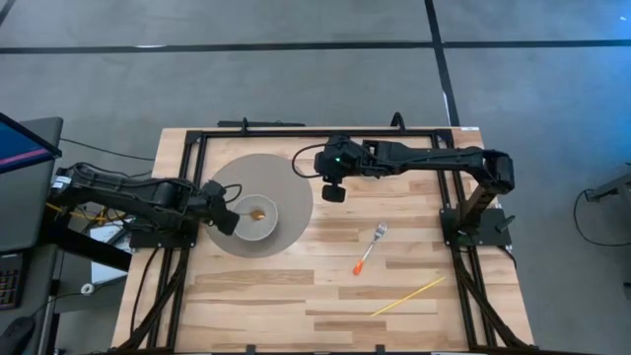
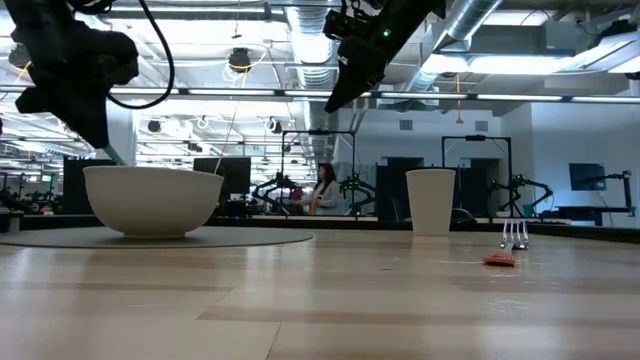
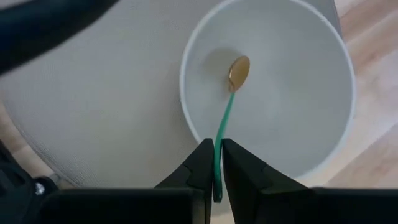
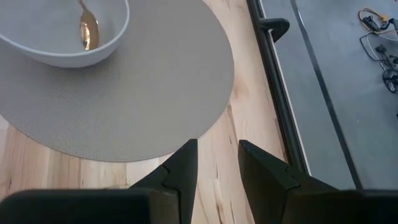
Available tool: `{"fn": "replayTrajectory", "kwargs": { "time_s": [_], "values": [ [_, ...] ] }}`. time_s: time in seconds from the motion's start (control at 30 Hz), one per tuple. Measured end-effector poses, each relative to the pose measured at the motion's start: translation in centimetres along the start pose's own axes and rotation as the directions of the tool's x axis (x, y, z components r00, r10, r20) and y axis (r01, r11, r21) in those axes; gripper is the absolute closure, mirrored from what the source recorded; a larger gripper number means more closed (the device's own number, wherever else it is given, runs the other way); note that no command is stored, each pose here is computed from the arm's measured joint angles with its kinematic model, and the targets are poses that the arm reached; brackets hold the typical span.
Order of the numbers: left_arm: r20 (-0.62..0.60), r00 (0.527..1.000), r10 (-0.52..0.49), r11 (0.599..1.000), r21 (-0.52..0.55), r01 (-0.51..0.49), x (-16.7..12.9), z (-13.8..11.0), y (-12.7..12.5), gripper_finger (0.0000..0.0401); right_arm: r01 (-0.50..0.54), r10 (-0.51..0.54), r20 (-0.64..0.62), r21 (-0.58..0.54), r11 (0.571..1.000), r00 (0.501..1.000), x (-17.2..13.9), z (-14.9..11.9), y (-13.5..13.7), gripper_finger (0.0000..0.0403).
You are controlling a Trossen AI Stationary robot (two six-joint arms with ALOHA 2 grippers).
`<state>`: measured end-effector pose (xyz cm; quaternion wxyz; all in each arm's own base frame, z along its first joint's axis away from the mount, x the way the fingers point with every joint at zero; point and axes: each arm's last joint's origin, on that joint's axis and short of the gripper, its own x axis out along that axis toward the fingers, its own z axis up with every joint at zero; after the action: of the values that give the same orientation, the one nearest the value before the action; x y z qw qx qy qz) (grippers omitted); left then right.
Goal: Pick & Place Utensil
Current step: Put the green spoon into the white bowl
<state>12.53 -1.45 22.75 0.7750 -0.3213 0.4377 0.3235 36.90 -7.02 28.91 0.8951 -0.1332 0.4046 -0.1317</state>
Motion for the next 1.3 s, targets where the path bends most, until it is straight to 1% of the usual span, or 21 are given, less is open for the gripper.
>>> {"fn": "replayTrajectory", "kwargs": {
  "time_s": [0.13, 0.37, 0.63, 0.77, 0.93, 1.3],
  "values": [
    [0.038, 0.999, 0.019, 1.000, 0.000, -0.019, 0.00, 0.11, 0.06, 0.0367, 0.000, 0.000, 0.000, 0.000, 1.000, 1.000, 0.00, 0.00, -0.01, 0.0294],
    [0.038, 0.999, 0.020, 1.000, 0.006, -0.020, 0.00, 0.11, 0.06, 0.0367, 0.000, 0.000, 0.000, 0.000, 1.000, 1.000, 0.00, 0.00, 0.00, 0.0294],
    [0.058, 0.998, 0.027, 0.991, 0.131, -0.034, -0.01, 0.18, 0.06, 0.0368, 0.000, 0.000, 0.000, 0.001, 1.000, 1.000, 0.00, 0.00, 0.00, 0.0294],
    [0.088, 0.995, 0.042, 0.990, 0.131, -0.053, -0.01, 0.27, 0.10, 0.0368, 0.000, 0.000, 0.000, 0.000, 1.000, 1.000, 0.00, 0.00, 0.00, 0.0294],
    [0.073, 0.997, 0.031, 0.992, 0.124, -0.040, -0.01, 0.23, 0.06, 0.0366, 0.000, 0.000, 0.000, 0.000, 1.000, 1.000, 0.00, 0.00, 0.00, 0.0294],
    [0.080, 0.996, 0.034, 0.991, 0.129, -0.044, -0.01, 0.25, 0.06, 0.0365, 0.000, 0.000, 0.000, 0.000, 1.000, 1.000, 0.00, 0.00, 0.00, 0.0294]
  ]
}}
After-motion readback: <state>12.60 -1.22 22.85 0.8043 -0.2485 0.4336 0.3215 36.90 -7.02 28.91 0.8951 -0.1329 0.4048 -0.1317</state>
